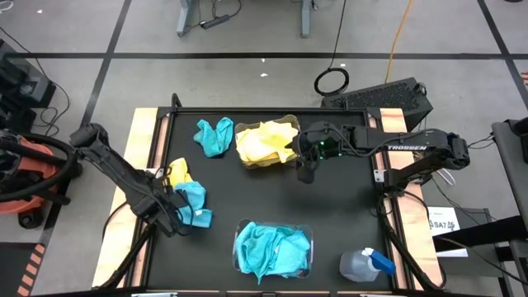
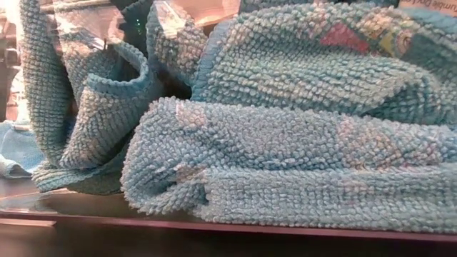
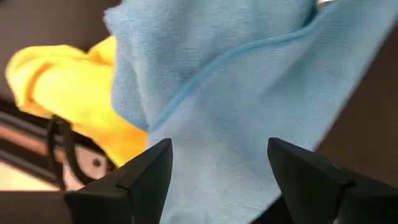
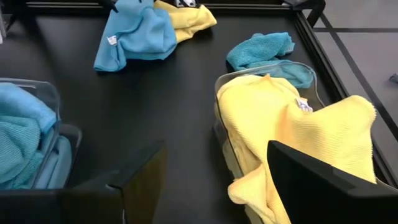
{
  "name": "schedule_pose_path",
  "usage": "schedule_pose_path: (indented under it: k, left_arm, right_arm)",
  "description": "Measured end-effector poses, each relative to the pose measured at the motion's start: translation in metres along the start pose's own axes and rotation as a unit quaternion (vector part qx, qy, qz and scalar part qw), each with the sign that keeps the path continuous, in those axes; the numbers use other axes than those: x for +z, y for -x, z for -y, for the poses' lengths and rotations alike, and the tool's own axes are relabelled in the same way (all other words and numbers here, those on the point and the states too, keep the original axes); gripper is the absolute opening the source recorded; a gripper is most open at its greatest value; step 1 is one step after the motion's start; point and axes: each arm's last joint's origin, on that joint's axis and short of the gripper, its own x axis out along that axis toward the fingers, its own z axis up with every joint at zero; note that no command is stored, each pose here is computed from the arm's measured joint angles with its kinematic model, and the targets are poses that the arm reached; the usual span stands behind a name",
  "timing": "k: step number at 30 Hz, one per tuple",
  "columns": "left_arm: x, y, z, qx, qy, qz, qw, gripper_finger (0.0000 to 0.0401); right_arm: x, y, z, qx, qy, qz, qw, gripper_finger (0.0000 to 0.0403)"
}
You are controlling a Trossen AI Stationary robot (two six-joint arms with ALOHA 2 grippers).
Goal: Sort microfiber towel by color & place in baskets
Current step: Put the blue towel into the bottom transparent bin
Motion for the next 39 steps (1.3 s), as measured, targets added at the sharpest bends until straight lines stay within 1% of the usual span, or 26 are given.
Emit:
schedule_pose_path:
  k: [2,6,10,13,16,20,21,22,25,30,35,39]
  left_arm:
    - [0.001,-0.003,0.002,0.022,-0.002,0.000,1.000,0.0258]
    - [0.002,-0.018,0.007,0.045,-0.005,-0.017,0.999,0.0233]
    - [0.001,-0.036,0.013,0.036,-0.008,-0.036,0.999,0.0207]
    - [0.002,-0.038,0.015,0.038,-0.004,-0.031,0.999,0.0178]
    - [0.003,-0.037,0.015,0.036,-0.004,-0.028,0.999,0.0128]
    - [0.007,-0.027,0.019,0.022,-0.018,-0.019,0.999,0.0039]
    - [0.008,-0.023,0.021,0.017,-0.023,-0.013,0.999,0.0021]
    - [0.010,-0.019,0.022,0.017,-0.026,-0.007,0.999,0.0013]
    - [0.015,-0.003,0.023,0.026,-0.030,0.020,0.999,0.0012]
    - [0.023,0.030,0.019,0.063,-0.029,0.072,0.995,0.0005]
    - [0.029,0.065,0.013,0.095,-0.019,0.130,0.987,0.0004]
    - [0.033,0.087,0.009,0.107,-0.006,0.184,0.977,0.0004]
  right_arm:
    - [0.000,0.000,-0.001,0.001,0.001,0.000,1.000,0.0271]
    - [0.000,0.000,-0.004,0.006,-0.001,0.000,1.000,0.0271]
    - [0.000,0.000,-0.008,0.005,-0.001,0.000,1.000,0.0271]
    - [0.000,0.000,-0.011,0.004,0.002,0.000,1.000,0.0271]
    - [0.000,0.000,-0.012,0.006,-0.001,-0.001,1.000,0.0271]
    - [0.000,0.000,-0.013,0.006,-0.006,-0.001,1.000,0.0271]
    - [0.000,0.000,-0.013,0.006,-0.008,-0.001,1.000,0.0271]
    - [0.000,0.000,-0.013,0.005,-0.009,-0.001,1.000,0.0271]
    - [0.000,0.000,-0.013,0.005,-0.009,-0.001,1.000,0.0271]
    - [0.000,0.000,-0.013,0.006,-0.011,-0.001,1.000,0.0271]
    - [0.000,0.000,-0.015,0.012,-0.011,-0.002,1.000,0.0271]
    - [0.000,0.001,-0.022,0.026,-0.003,-0.002,1.000,0.0271]
